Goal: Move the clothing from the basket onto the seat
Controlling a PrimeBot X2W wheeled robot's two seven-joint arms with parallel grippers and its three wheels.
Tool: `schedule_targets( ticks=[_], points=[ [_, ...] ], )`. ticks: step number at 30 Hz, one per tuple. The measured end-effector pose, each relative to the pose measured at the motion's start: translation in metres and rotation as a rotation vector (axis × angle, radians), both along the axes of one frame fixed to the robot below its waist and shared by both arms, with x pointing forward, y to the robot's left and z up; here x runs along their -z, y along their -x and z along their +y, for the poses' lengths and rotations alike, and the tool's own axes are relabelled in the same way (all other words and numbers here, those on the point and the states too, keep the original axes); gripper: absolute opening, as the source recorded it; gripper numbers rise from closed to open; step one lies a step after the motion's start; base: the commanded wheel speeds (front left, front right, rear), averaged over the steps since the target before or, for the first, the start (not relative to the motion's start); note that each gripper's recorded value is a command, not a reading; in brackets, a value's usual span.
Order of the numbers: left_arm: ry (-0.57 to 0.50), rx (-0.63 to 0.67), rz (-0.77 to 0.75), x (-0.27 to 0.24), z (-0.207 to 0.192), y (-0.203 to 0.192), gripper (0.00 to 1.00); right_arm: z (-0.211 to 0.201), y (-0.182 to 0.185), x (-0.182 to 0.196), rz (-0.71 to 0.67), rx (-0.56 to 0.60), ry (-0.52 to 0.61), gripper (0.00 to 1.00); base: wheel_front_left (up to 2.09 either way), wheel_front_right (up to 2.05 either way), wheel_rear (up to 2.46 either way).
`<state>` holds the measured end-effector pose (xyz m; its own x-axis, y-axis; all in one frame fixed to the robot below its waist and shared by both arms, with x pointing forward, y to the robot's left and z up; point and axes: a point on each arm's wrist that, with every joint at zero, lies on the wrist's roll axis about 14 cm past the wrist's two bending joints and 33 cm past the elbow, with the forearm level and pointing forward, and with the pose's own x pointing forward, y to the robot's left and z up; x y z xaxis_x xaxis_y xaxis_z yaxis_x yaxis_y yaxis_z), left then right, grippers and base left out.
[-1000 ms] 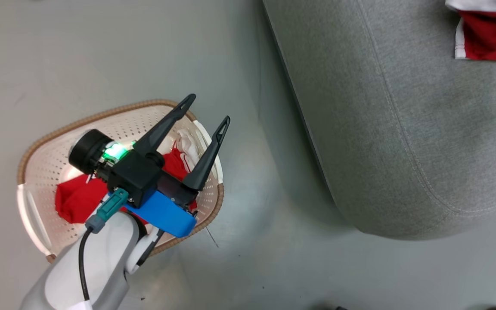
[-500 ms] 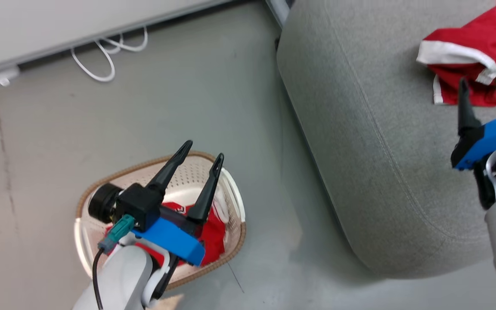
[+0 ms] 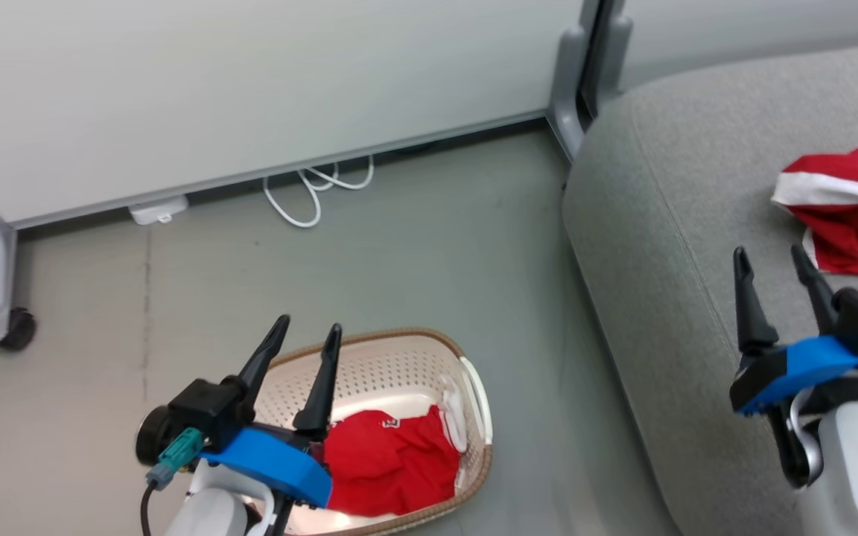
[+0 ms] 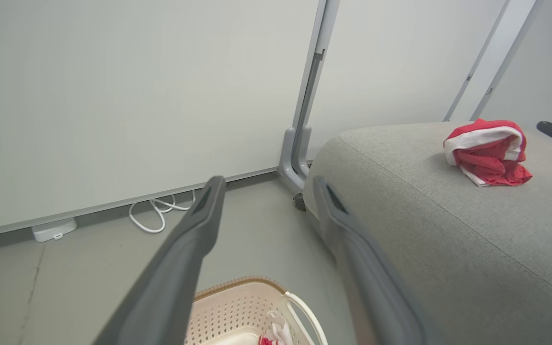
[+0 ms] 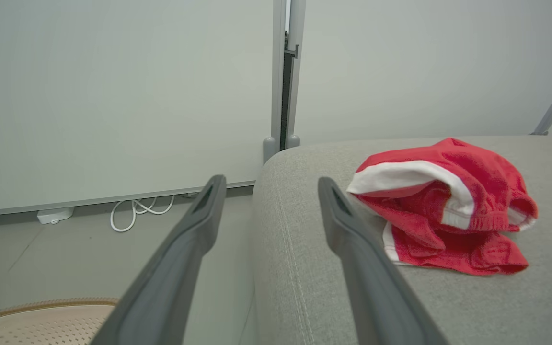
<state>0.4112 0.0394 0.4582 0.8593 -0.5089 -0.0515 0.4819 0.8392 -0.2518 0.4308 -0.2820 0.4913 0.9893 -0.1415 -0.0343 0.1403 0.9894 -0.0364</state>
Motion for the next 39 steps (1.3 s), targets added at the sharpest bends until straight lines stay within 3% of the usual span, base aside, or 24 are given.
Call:
schedule_targets(
  ticks=[16,26,39],
  points=[
    [-0.026,-0.301,-0.03,-0.015,0.097,0.037,1.0,0.087,0.04,-0.016,-0.025,-0.174,-0.073,1.0,0.0,0.0,0.0],
    [-0.029,-0.353,-0.044,-0.019,0.117,0.048,1.0,0.12,0.05,-0.012,0.001,-0.262,-0.109,1.0,0.0,0.0,0.0],
    [-0.028,-0.361,-0.031,-0.015,0.119,0.047,1.0,0.125,0.05,-0.009,0.01,-0.27,-0.134,1.0,0.0,0.0,0.0]
  ],
)
